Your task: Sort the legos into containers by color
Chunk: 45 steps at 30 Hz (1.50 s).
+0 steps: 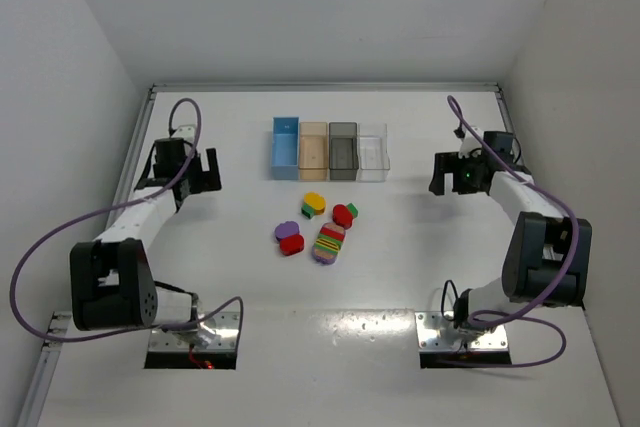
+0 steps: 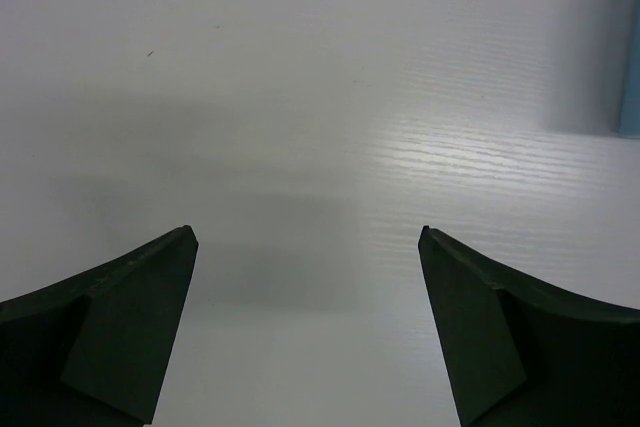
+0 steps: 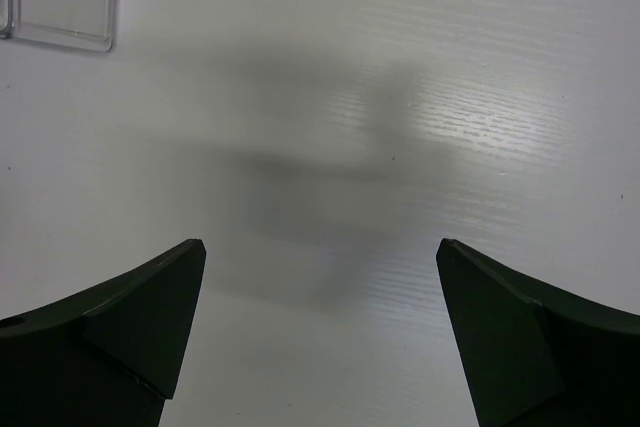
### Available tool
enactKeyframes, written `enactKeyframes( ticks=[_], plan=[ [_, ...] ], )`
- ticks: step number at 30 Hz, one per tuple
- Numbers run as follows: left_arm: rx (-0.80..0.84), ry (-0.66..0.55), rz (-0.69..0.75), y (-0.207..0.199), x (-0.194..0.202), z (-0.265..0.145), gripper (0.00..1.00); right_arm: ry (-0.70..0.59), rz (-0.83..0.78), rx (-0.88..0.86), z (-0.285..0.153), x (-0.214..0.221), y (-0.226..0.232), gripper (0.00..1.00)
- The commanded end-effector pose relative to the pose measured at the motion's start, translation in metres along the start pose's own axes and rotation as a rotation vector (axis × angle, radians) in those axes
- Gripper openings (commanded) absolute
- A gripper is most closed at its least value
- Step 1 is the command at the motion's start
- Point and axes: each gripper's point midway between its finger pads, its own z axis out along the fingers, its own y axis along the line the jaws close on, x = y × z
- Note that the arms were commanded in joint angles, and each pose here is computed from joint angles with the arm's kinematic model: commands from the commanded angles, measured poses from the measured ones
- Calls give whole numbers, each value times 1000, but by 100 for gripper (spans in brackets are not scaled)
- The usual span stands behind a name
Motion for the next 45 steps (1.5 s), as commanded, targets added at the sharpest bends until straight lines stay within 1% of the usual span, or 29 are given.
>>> enactKeyframes(
  ticks=[1, 2, 4, 5, 10, 11, 12, 14, 16, 17, 18, 20, 21, 22, 23, 24, 26, 27, 29, 30, 31, 32, 33, 34, 35, 36, 40, 41, 45],
  plan=[
    [97, -102, 87, -26, -27, -19, 100, -64, -50, -3, -4, -20, 3, 99],
    [172, -103, 124, -42, -28, -26, 100, -64, -69, 1, -5, -19, 6, 99],
    [209, -76, 166, -59, -25, -35, 100, -69, -103, 8, -6, -21, 7, 99],
    [243, -87, 226, -74, -35, -41, 100, -57, -109, 11, -5, -16, 9, 99],
    [340, -61, 397, -101, -38, -60, 100, -55, -175, 8, -8, -17, 14, 99],
    [379, -56, 467, -107, -35, -64, 100, -45, -181, 6, -9, -15, 14, 99],
    [526, -62, 533, -127, -29, -78, 100, -55, -184, 8, -11, -17, 14, 99],
    [685, -94, 701, -142, -18, -99, 100, -44, -209, 9, -11, -15, 16, 99],
    [786, -133, 752, -158, -12, -113, 100, -41, -217, 2, -12, -15, 20, 99],
    [831, -112, 788, -161, 1, -116, 100, -41, -227, 2, -12, -15, 20, 99],
    [904, -159, 889, -170, 5, -125, 94, -41, -228, 2, -12, -15, 20, 99],
    [953, -144, 980, -175, 20, -128, 91, -32, -232, -6, -12, -12, 23, 99],
    [1001, -170, 1095, -182, 28, -131, 91, -32, -232, -6, -12, -12, 23, 99],
    [1027, -164, 1149, -185, 36, -130, 91, -32, -232, -6, -12, -12, 23, 99],
    [1051, -162, 1204, -186, 41, -135, 95, -32, -232, -6, -12, -12, 23, 99],
    [1087, -202, 1332, -190, 47, -135, 98, -31, -239, -12, -11, -13, 26, 99],
    [1137, -222, 1466, -190, 61, -135, 98, -23, -237, -14, -10, -8, 26, 99],
    [1186, -254, 1609, -187, 72, -137, 100, -23, -237, -14, -10, -8, 26, 99],
    [1259, -258, 1732, -184, 88, -136, 100, -31, -239, -12, -10, -11, 26, 99],
    [1305, -233, 1767, -179, 98, -137, 100, -23, -237, -14, -9, -6, 26, 99],
    [1335, -285, 1856, -182, 96, -136, 100, -23, -237, -14, -9, -6, 26, 99],
    [1365, -288, 1889, -182, 98, -135, 100, -23, -237, -14, -9, -6, 26, 99],
    [1448, -214, 1889, -177, 112, -133, 100, -23, -237, -14, -9, -6, 26, 99],
    [1489, -269, 1966, -182, 106, -133, 100, -24, -237, -14, -11, -5, 27, 99],
    [1584, -190, 1945, -175, 119, -132, 100, -24, -237, -14, -11, -5, 27, 99],
    [1629, -225, 1989, -178, 120, -129, 100, -15, -235, -16, -10, 0, 27, 99],
    [1659, -246, 2052, -184, 116, -111, 100, -26, -237, -13, -14, -3, 28, 99],
    [1657, -278, 2079, -190, 114, -108, 100, -15, -235, -6, -13, 2, 26, 99],
    [1655, -294, 2098, -204, 114, -100, 98, -14, -227, 10, -17, 2, 22, 99]
  ],
)
